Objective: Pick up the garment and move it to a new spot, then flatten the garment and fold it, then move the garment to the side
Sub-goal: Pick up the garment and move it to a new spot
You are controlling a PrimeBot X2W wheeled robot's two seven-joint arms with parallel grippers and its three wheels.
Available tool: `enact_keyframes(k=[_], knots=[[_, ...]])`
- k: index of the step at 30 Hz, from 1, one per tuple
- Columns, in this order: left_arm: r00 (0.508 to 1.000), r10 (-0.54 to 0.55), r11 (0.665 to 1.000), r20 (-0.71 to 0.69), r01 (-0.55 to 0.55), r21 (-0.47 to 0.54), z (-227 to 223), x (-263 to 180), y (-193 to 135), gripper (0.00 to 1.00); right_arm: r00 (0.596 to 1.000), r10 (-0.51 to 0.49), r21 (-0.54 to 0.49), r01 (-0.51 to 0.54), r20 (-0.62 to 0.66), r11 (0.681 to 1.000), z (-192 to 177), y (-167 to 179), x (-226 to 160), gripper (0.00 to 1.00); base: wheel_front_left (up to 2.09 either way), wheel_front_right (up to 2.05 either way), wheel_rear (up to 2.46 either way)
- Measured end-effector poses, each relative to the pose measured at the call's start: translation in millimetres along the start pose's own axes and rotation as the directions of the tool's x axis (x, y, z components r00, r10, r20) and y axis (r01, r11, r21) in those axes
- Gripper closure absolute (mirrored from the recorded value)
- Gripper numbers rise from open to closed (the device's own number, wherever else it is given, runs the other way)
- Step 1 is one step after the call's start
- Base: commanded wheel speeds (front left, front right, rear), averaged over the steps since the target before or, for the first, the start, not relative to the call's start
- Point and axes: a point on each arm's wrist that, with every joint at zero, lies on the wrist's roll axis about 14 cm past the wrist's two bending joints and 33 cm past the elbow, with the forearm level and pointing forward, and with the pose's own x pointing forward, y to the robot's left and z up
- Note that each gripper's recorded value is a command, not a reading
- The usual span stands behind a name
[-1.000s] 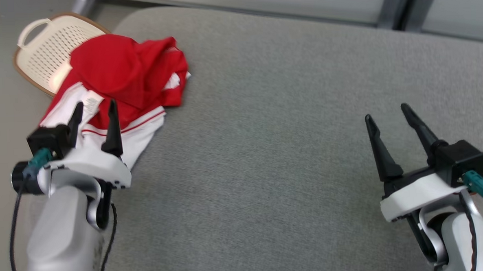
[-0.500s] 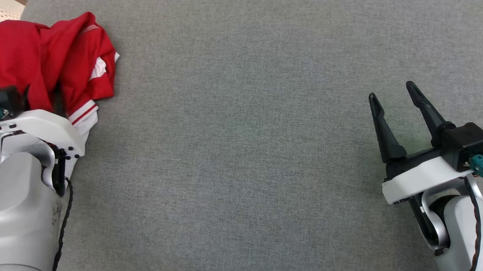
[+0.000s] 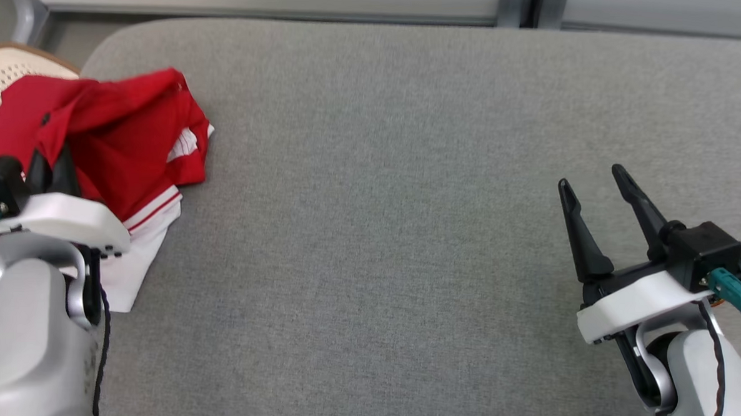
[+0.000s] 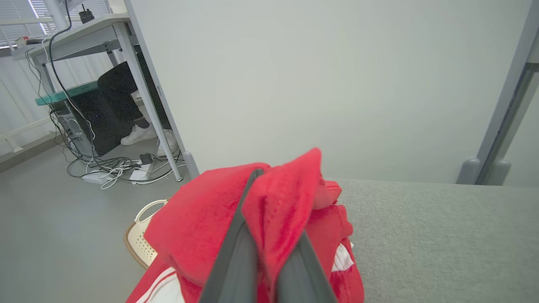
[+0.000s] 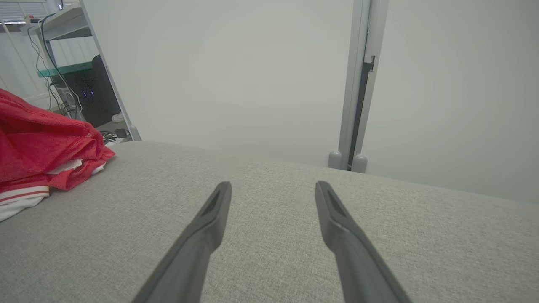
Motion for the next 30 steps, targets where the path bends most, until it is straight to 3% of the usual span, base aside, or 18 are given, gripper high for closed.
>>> enact_keyframes(k=[8, 14, 15, 19, 23, 24, 25, 30], knots=[[0.986, -0.087, 0.992, 0.142, 0.098, -0.074, 29, -53, -33, 1.00, 0.998, -0.040, -0.005, 0.040, 0.049, 0.999, 25, 2, -35, 0.00, 0.00, 0.00, 0.00], [0.959, -0.239, 0.957, 0.150, 0.259, -0.132, 30, -92, -97, 1.00, 0.993, -0.092, -0.003, 0.093, 0.071, 0.996, 35, -5, -63, 0.00, 0.00, 0.00, 0.00], [0.933, -0.328, 0.925, 0.149, 0.349, -0.147, 32, -101, -131, 1.00, 0.989, -0.122, -0.004, 0.123, 0.082, 0.992, 40, -13, -71, 0.00, 0.00, 0.00, 0.00], [0.846, -0.512, 0.832, 0.146, 0.531, -0.159, 37, -116, -199, 1.00, 0.979, -0.184, -0.001, 0.185, 0.090, 0.983, 43, -31, -84, 0.00, 0.00, 0.00, 0.00], [0.720, -0.670, 0.707, 0.181, 0.693, -0.137, 52, -127, -268, 1.00, 0.962, -0.255, 0.007, 0.256, 0.095, 0.967, 43, -53, -96, 0.00, 0.00, 0.00, 0.00], [0.720, -0.670, 0.707, 0.181, 0.693, -0.137, 52, -127, -268, 1.00, 0.962, -0.255, 0.007, 0.256, 0.095, 0.967, 43, -53, -96, 0.00, 0.00, 0.00, 0.00], [0.643, -0.739, 0.633, 0.200, 0.765, -0.122, 60, -135, -301, 1.00, 0.951, -0.296, 0.012, 0.296, 0.090, 0.955, 40, -65, -105, 0.00, 0.00, 0.00, 0.00], [0.431, -0.864, 0.426, 0.261, 0.901, -0.079, 83, -162, -376, 1.00, 0.911, -0.408, 0.031, 0.407, 0.065, 0.913, 26, -96, -132, 0.00, 0.00, 0.00, 0.00]])
